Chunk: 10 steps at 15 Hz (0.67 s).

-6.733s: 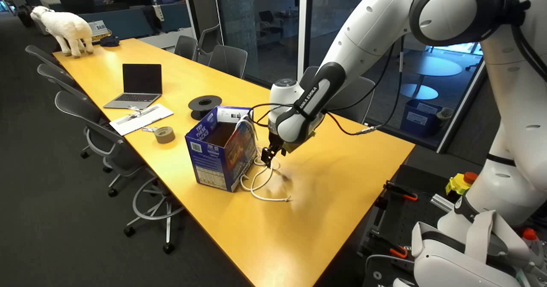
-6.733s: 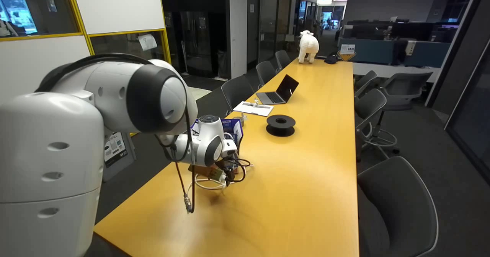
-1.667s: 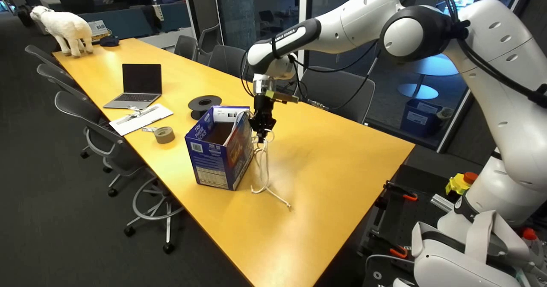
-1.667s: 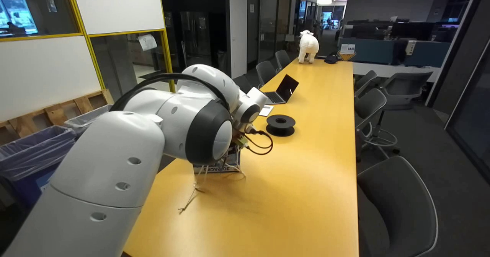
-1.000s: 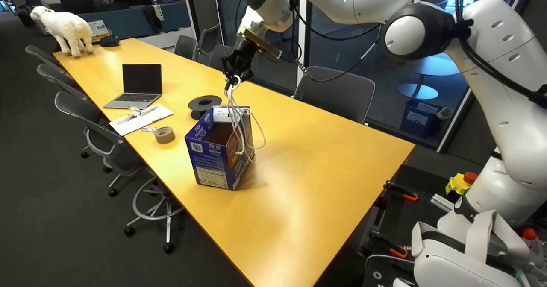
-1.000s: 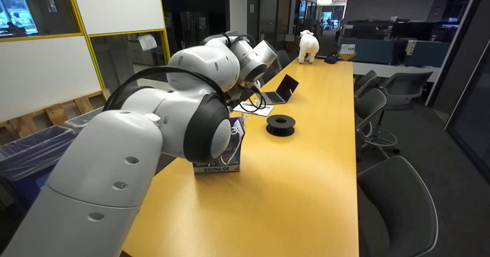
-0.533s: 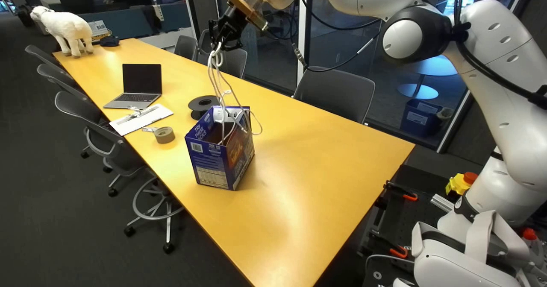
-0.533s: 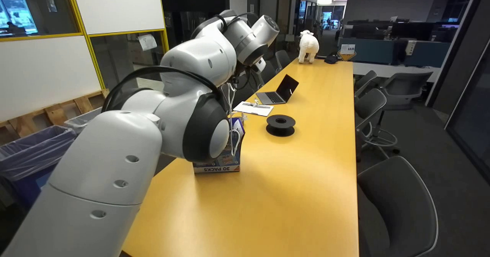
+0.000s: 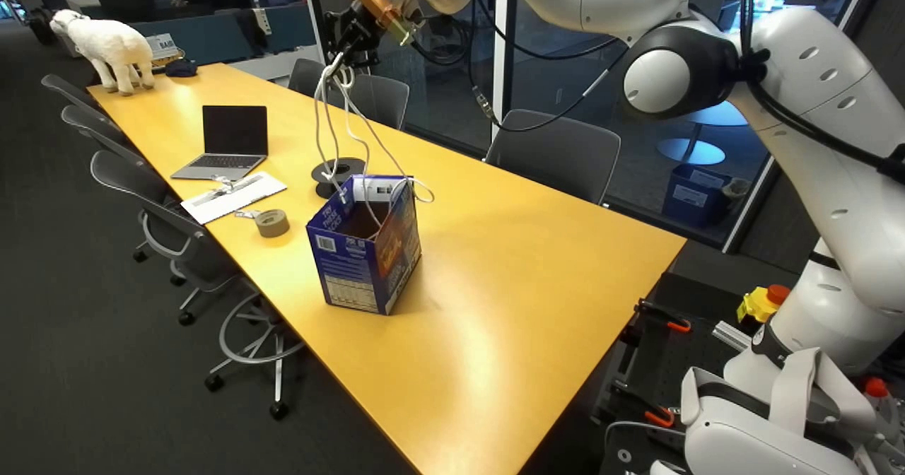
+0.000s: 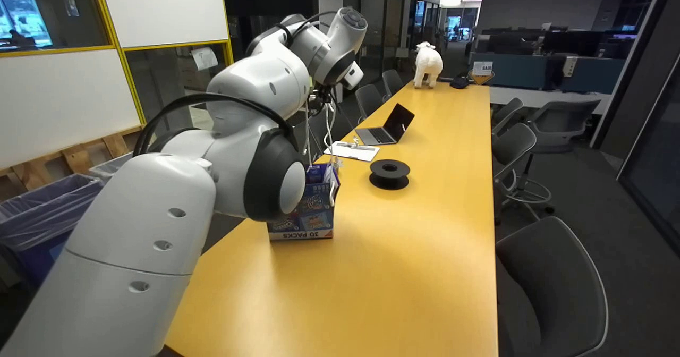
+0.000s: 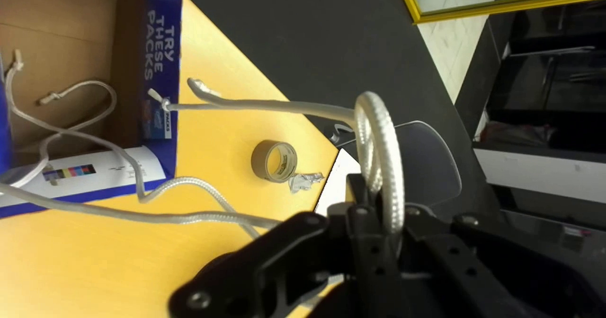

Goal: Put the ropes inside the blue box.

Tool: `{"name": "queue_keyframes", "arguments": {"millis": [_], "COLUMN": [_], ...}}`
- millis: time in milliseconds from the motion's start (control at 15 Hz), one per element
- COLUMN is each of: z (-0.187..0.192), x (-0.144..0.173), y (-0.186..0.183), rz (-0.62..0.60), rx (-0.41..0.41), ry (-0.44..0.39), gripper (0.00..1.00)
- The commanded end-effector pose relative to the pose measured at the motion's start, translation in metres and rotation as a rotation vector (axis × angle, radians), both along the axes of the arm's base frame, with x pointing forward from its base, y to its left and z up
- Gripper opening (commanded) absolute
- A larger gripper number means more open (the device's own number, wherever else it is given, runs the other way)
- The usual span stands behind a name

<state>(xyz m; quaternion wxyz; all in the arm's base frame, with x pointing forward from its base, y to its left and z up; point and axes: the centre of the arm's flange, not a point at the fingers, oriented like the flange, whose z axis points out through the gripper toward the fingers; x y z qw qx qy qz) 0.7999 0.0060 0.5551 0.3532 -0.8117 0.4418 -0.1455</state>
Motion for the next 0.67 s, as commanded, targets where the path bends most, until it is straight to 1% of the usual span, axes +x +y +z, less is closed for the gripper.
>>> {"name": "queue_keyframes", "arguments": {"millis": [0,133,333,467,600], "z": [-0.026,-0.051,-0.083,-0.097,-0.102], "x": [0.045,0.052,0.056,0.053,0.049], "y": [0.015,0.016,0.019,0.021,0.023], "rz": [-0.053,-0.038,0.017,0.061,0.128], "rx": [-0.070,-0.097,-0.128,-0.165,-0.195], "ry": [-0.001,0.054,0.117,0.157,0.196], "gripper": [0.02,0.02,0.02,0.02,0.02]}}
